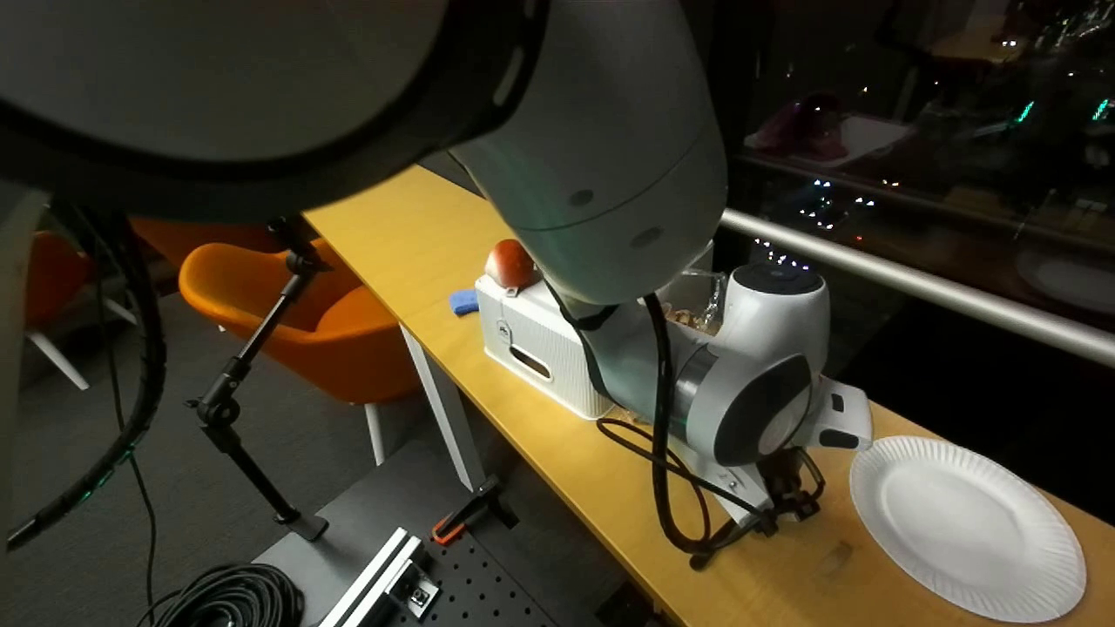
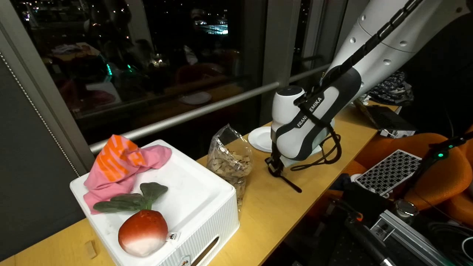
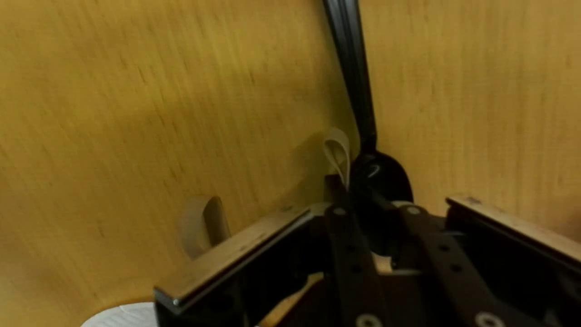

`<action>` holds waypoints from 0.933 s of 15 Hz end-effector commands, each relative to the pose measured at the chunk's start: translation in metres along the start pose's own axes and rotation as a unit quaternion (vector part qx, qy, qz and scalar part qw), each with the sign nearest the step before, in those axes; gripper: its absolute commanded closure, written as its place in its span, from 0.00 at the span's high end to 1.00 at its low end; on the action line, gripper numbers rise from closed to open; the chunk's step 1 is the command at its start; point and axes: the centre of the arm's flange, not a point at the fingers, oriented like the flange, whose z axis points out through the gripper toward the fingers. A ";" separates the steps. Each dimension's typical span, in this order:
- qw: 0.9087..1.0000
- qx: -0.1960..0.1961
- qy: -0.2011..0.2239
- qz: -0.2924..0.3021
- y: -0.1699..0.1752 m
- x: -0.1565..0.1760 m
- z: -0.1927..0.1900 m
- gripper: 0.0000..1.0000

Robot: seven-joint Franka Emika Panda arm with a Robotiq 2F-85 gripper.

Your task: Remove the rubber bands from the table and put them in the plastic

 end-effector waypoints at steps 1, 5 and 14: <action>1.000 0.022 0.011 -0.018 -0.025 0.003 -0.012 0.02; 0.999 0.032 0.020 -0.040 -0.053 0.005 -0.025 0.02; 0.998 0.033 0.031 -0.041 -0.038 0.003 -0.047 0.02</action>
